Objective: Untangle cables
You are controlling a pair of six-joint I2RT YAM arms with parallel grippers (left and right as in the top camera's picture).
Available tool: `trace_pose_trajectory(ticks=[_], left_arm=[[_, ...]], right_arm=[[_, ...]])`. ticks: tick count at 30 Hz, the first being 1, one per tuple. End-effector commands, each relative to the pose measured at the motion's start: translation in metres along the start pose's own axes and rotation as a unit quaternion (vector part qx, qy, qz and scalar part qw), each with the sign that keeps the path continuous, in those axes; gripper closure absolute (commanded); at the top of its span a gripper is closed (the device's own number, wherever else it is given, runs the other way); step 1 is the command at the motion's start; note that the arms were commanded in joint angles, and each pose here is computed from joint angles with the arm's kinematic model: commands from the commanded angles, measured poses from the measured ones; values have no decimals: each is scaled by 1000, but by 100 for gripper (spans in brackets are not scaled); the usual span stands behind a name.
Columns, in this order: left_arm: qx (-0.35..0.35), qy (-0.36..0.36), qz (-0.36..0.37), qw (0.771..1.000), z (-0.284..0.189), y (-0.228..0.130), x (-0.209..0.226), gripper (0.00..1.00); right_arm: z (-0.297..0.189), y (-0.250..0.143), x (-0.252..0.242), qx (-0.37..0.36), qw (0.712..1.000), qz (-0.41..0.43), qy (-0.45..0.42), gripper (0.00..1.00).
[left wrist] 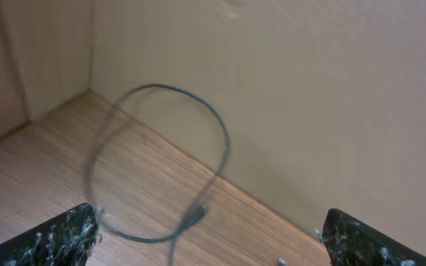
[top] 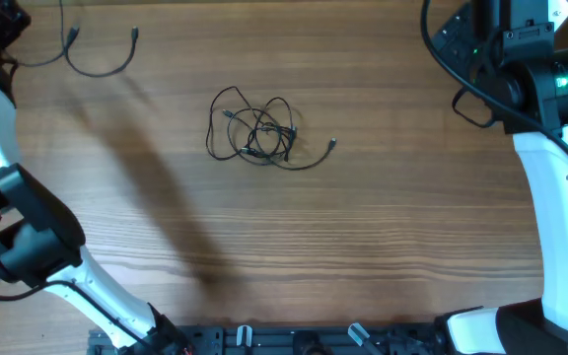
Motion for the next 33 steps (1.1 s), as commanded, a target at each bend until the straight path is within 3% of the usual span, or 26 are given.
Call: trace_pose_trajectory(ticks=[1, 3, 4, 6, 10, 14, 22, 27, 31, 33], left_arm=[[-7, -38, 23, 999, -9, 9, -39, 0], [-8, -19, 27, 999, -8, 7, -44, 1], [-2, -11, 48, 999, -4, 1, -44, 9], [33, -3, 108, 994, 6, -20, -36, 10], [157, 27, 133, 978, 41, -102, 3, 14], [222, 28, 132, 966, 57, -154, 12, 33], [240, 5, 131, 962, 67, -185, -35, 36], [266, 36, 140, 953, 76, -216, -24, 36], [272, 53, 141, 950, 76, -219, -16, 36], [281, 58, 142, 947, 74, -221, -14, 51]], right_arm=[[2, -2, 1, 7, 1000, -9, 2, 10], [2, -2, 1, 8, 1000, -9, 0, 10], [2, -3, 1, 12, 1000, -10, 1, 10], [1, -6, 3, 26, 1000, -9, 13, 10], [1, -11, 8, 46, 998, -8, 33, 10], [1, -11, 9, 49, 998, -7, 36, 10], [1, -11, 10, 51, 998, -8, 40, 10], [0, -13, 11, 58, 997, -8, 45, 10], [0, -13, 11, 58, 997, -8, 45, 10], [0, -13, 11, 58, 997, -8, 45, 10]])
Point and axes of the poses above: each gripper's point midway between its finger pads, its own z axis out along the fingers, its own x axis along the line the jaws close on, y = z × x, the point moved 6 cm from there along -z, back along the fingers, and after that the axes turned 4 degrees about z, right-handed, at the moved point
